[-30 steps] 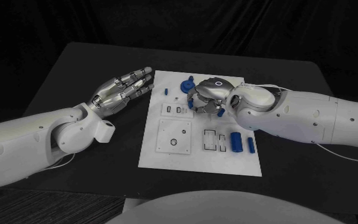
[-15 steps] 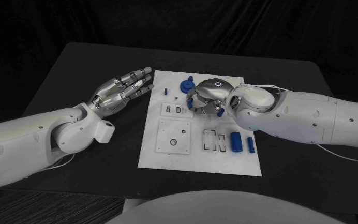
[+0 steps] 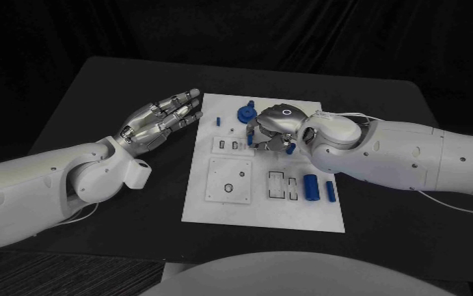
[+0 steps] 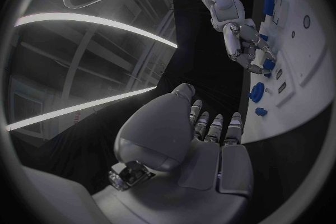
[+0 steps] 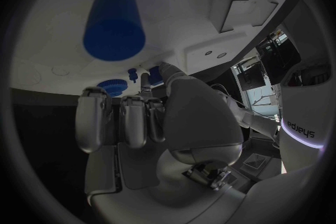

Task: Assemble the parts on the task board

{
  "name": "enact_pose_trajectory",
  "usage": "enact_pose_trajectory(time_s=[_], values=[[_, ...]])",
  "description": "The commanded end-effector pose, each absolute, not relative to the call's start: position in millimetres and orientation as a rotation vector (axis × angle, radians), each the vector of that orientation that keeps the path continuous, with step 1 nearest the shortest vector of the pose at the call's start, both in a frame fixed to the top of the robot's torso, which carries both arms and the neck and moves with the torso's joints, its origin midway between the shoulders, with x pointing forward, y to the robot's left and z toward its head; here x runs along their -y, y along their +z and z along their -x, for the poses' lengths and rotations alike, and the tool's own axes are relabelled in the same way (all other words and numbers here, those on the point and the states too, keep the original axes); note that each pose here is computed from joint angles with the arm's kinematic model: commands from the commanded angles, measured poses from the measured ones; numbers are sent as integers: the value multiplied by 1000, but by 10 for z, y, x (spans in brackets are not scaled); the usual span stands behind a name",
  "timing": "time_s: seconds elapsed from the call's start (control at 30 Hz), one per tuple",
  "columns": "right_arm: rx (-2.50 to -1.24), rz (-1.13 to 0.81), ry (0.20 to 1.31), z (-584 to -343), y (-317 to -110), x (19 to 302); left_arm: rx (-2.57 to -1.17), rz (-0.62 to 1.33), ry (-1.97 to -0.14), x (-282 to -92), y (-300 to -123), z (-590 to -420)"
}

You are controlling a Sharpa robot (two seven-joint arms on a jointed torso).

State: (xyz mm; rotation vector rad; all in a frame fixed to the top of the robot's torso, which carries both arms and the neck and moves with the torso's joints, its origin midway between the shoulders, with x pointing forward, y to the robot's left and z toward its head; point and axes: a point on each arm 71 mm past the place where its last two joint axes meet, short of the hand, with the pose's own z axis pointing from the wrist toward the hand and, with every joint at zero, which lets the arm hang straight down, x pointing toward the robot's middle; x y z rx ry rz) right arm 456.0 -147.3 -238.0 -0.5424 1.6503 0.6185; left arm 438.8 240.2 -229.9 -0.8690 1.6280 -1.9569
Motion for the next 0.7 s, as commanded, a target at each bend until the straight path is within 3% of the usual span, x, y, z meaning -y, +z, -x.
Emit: enact_pose_trajectory(time_s=[0.03, 0.7], values=[[-1664, 575, 586, -4541, -2422, 1479, -1625, 862, -1981, -2385, -2291, -4381], [-1607, 555, 610, -4502, -2365, 1552, -1628, 866, -1970, -2410, -2298, -4386]])
